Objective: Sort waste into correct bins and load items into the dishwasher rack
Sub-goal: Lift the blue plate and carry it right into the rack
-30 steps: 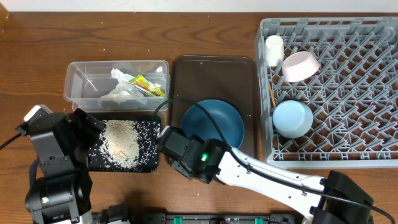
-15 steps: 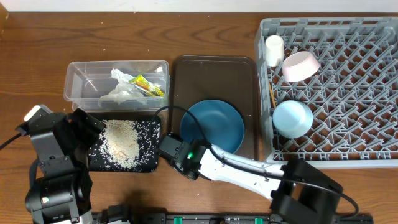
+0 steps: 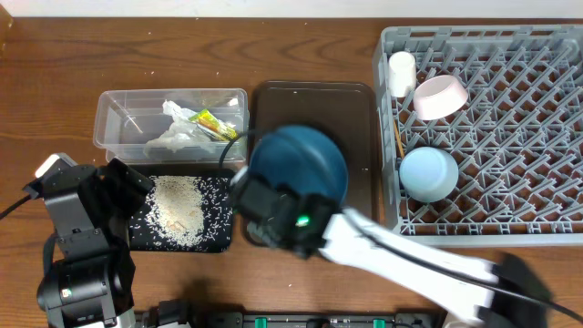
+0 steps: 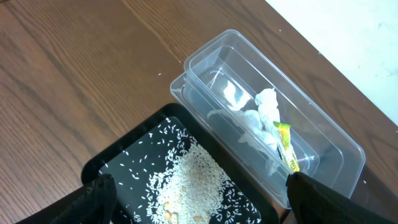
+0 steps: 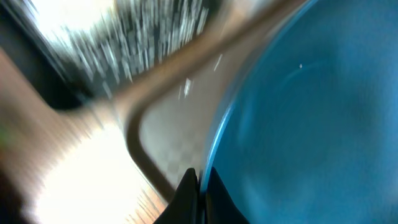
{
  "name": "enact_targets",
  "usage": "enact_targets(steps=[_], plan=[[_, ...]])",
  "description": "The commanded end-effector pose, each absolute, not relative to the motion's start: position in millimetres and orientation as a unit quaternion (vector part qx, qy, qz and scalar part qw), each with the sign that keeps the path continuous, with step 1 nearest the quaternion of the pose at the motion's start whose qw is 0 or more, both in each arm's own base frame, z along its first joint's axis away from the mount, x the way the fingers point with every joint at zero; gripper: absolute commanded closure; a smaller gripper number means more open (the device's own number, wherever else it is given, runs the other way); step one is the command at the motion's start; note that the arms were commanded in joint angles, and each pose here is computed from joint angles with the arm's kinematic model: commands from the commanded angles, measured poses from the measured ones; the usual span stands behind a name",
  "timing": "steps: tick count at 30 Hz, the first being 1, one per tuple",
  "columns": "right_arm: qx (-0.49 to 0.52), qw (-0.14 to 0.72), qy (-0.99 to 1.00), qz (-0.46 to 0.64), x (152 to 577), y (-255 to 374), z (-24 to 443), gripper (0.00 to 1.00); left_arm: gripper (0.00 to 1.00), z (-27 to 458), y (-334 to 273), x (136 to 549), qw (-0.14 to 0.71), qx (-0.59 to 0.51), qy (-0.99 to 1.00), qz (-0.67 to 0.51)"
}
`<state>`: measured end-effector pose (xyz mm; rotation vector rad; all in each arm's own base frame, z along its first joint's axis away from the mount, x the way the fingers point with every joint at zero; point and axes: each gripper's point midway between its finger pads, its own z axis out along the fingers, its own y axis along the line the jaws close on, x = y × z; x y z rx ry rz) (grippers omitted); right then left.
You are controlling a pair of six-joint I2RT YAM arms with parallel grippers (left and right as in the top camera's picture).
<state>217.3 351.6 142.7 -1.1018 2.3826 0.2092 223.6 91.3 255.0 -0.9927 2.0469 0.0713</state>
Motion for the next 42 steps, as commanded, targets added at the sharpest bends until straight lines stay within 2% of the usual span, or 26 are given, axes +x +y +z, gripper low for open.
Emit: enact_targets(steps=[1, 5, 10, 18, 23, 34, 42], plan=[[-0.325, 0.344, 0.869, 0.147, 245.1, 325.5, 242.4, 0.99, 0.1, 260.4, 93.8, 222.6, 0.425, -0.397, 0.813, 0.033], [-0.271, 0.361, 0.854, 0.261, 257.7, 277.0, 304.5, 0.99, 0.1, 260.4, 93.8, 222.6, 0.425, -0.397, 0.813, 0.033], [-0.223, 0.367, 0.81, 0.399, 266.2, 212.6, 360.2, 0.99, 0.11, 260.4, 93.8, 222.6, 0.425, -0.397, 0.813, 0.033], [-0.189, 0.405, 0.742, 0.499, 286.3, 114.5, 390.2, 0.99, 0.1, 260.4, 93.8, 222.6, 0.425, -0.397, 0.813, 0.033], [-0.202, 0.421, 0.684, 0.56, 294.7, 78.0, 384.3, 0.99, 0.1, 260.4, 93.8, 222.6, 0.425, -0.397, 0.813, 0.033], [-0.09, 0.37, 0.705, 0.599, 361.9, 25.9, 288.5, 0.99, 0.1, 260.4, 93.8, 222.6, 0.425, -0.397, 0.813, 0.033], [-0.042, 0.359, 0.709, 0.605, 371.2, 2.7, 244.0, 0.99, 0.1, 260.4, 93.8, 222.6, 0.425, -0.397, 0.813, 0.033]])
